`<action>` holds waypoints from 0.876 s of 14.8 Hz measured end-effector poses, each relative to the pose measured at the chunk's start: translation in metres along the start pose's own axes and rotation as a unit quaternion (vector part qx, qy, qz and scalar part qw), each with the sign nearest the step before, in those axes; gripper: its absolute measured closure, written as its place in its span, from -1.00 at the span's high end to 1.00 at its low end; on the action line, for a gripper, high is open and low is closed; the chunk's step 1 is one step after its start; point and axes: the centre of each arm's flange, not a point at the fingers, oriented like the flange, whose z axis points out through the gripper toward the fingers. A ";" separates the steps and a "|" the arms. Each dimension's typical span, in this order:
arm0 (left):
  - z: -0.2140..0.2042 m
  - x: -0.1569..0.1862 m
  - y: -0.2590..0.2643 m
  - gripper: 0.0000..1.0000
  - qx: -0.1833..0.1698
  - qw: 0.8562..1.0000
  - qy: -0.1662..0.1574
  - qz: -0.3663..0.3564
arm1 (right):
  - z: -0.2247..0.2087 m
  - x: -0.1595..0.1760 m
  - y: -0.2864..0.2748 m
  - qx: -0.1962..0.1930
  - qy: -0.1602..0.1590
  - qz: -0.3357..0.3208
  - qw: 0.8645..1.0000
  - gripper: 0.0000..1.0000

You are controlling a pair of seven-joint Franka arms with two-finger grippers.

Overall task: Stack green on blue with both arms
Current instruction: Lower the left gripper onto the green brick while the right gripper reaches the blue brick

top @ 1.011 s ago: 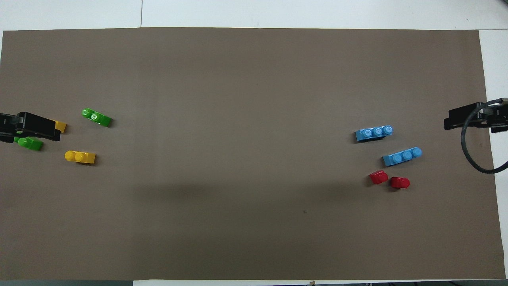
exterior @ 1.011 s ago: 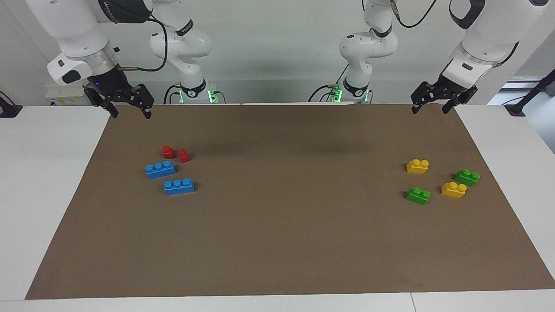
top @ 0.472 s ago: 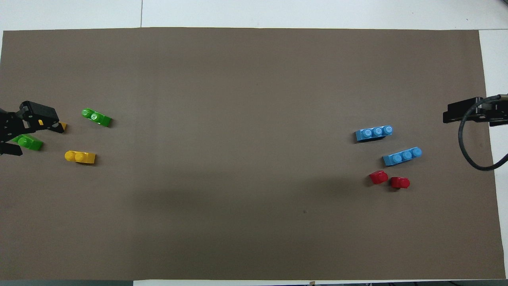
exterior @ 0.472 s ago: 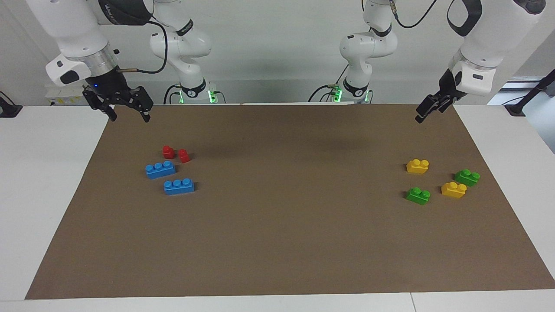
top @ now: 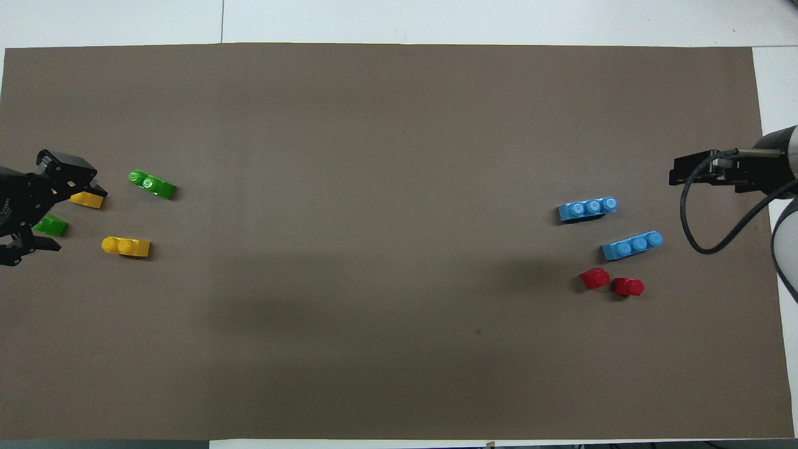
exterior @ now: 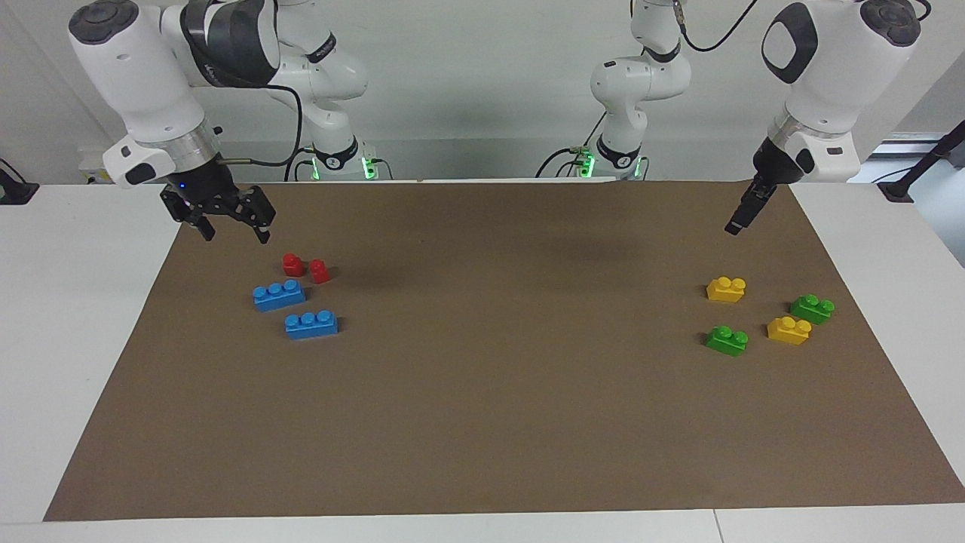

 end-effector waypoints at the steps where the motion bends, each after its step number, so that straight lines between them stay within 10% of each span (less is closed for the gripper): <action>1: 0.005 0.001 0.000 1.00 -0.001 1.000 0.001 -0.008 | 0.006 0.004 -0.002 0.002 0.006 0.050 0.999 1.00; 4: 0.019 0.003 0.001 1.00 -0.005 1.000 0.004 -0.019 | 0.033 0.016 -0.017 0.054 -0.007 0.221 0.974 1.00; 7: 0.035 0.011 0.005 1.00 -0.005 0.999 0.002 -0.044 | 0.071 0.033 -0.020 0.108 -0.053 0.397 0.910 1.00; 13: 0.075 0.031 0.011 1.00 0.010 0.997 -0.013 -0.079 | 0.133 0.051 0.018 0.125 -0.127 0.533 0.827 1.00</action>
